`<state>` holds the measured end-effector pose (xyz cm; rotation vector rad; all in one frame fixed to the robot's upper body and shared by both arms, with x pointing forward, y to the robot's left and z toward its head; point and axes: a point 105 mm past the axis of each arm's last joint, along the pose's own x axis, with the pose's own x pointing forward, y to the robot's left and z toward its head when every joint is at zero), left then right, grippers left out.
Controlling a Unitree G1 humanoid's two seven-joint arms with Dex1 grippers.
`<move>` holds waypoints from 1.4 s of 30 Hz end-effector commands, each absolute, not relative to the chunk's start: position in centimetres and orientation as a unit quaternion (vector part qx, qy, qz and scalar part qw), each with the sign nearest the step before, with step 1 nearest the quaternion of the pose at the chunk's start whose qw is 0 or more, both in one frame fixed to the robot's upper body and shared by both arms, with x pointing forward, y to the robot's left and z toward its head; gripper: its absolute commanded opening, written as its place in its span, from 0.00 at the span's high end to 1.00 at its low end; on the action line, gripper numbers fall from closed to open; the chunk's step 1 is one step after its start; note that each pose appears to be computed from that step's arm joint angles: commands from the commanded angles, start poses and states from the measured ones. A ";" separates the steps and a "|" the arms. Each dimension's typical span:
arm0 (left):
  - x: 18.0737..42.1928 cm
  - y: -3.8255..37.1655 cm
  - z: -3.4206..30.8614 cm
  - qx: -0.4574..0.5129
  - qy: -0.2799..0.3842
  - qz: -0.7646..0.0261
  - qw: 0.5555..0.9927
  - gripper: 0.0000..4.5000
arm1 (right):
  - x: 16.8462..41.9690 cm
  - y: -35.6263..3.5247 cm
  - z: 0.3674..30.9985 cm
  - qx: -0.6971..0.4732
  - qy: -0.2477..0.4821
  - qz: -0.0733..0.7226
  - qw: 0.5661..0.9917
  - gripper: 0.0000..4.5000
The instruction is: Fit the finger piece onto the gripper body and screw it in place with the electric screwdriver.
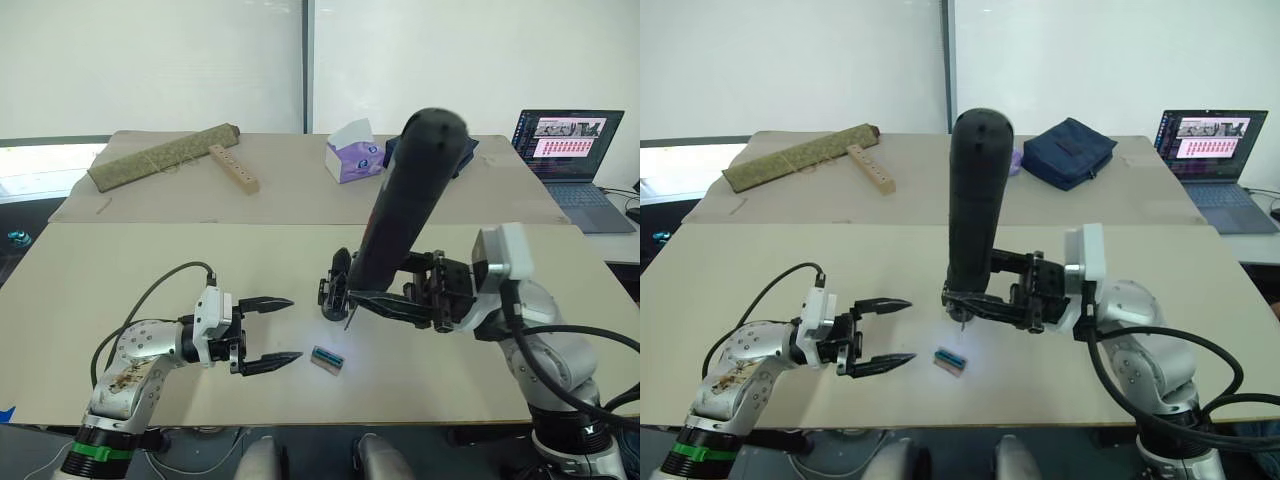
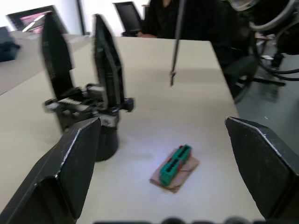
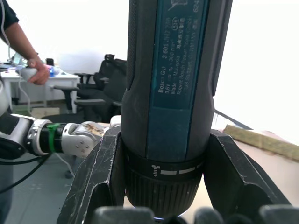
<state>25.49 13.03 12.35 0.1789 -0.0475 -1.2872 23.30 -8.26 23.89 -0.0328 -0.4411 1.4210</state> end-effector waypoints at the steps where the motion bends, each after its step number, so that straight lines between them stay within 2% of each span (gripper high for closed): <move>1: 27.3 13.0 12.0 0.088 -0.024 -0.547 0.832 0.01 | 22.6 -9.0 25.8 -0.028 -0.236 0.634 0.736 0.57; 11: 30.1 10.5 8.1 0.124 0.038 -0.530 0.838 0.01 | 23.0 -10.2 25.7 -0.045 -0.227 0.611 0.757 0.57; 25: 33.4 5.8 8.1 0.121 0.027 -0.530 0.839 0.01 | 22.9 -10.9 25.2 -0.058 -0.220 0.593 0.772 0.57; 30: 33.3 5.0 7.7 0.117 0.034 -0.549 0.827 0.01 | 22.8 -10.9 25.3 -0.062 -0.217 0.590 0.775 0.57; 33: 33.4 5.2 7.3 0.128 0.041 -0.548 0.825 0.20 | 22.8 -11.0 25.4 -0.065 -0.217 0.588 0.777 0.57; 36: 33.8 5.5 7.5 0.134 0.032 -0.558 0.819 0.48 | 22.8 -10.9 25.5 -0.066 -0.216 0.588 0.777 0.57; 42: 32.9 5.7 7.8 0.127 0.027 -0.626 0.769 0.49 | 23.0 -11.1 25.6 -0.069 -0.215 0.587 0.777 0.57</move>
